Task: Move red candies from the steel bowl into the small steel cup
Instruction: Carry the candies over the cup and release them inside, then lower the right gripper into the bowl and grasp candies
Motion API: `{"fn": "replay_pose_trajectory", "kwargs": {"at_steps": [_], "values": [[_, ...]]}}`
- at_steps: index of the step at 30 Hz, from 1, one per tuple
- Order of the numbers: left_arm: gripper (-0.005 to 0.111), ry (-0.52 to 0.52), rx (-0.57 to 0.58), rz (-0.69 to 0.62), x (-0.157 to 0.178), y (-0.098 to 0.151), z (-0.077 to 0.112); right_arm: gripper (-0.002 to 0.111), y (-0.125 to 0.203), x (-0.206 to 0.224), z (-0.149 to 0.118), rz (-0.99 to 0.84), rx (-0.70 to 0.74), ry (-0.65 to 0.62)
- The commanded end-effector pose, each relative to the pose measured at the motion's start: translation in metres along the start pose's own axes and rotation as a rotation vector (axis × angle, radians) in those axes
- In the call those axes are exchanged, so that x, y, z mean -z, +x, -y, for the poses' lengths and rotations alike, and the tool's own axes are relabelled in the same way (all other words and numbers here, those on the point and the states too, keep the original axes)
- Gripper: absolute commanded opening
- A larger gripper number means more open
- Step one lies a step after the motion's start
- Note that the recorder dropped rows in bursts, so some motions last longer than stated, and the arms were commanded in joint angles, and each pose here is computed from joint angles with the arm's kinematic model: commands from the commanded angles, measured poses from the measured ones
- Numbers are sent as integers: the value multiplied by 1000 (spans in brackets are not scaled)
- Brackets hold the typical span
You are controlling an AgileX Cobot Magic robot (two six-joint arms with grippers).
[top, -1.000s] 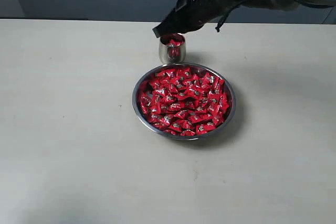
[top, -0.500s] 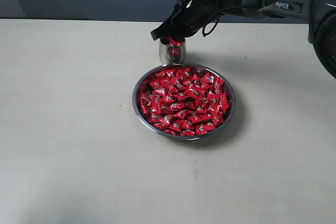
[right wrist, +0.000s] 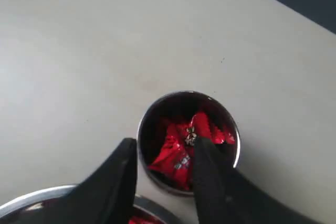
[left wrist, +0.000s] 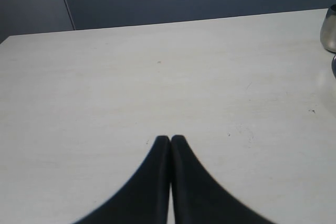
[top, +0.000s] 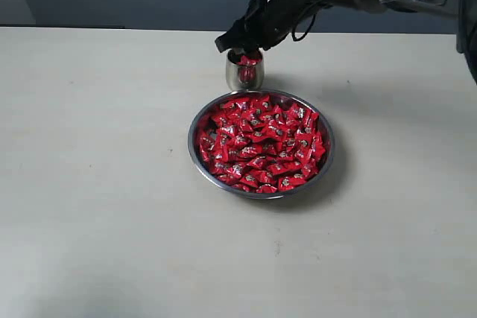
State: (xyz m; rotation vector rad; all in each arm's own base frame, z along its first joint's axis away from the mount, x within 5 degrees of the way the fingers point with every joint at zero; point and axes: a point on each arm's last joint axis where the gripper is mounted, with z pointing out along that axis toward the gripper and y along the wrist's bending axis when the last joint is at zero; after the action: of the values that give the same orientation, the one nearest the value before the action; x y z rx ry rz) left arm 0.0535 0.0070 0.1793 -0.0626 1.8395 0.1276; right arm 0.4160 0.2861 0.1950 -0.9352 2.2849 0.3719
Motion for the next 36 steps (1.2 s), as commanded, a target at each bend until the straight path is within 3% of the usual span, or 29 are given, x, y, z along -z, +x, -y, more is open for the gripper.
{"fn": "replay_pose_trajectory", "kwargs": {"at_steps": [1,9,18,22,25,36], "values": [[0,6,-2,19,1,-3,0,26,-11,35,-4,-35,13,-30],[0,6,-2,19,1,-3,0,26,13,42,-18,-157,35,-92],[0,6,-2,19,1,-3,0,26,45,26,-59,-253,117,-186],[0,6,-2,19,1,-3,0,38,48,17,-70,-257,177,-172],[0,6,-2,19,1,-3,0,49,52,8,-70,-265,192,-160],[0,6,-2,19,1,-3,0,42,70,-18,-59,-329,192,-70]]}}
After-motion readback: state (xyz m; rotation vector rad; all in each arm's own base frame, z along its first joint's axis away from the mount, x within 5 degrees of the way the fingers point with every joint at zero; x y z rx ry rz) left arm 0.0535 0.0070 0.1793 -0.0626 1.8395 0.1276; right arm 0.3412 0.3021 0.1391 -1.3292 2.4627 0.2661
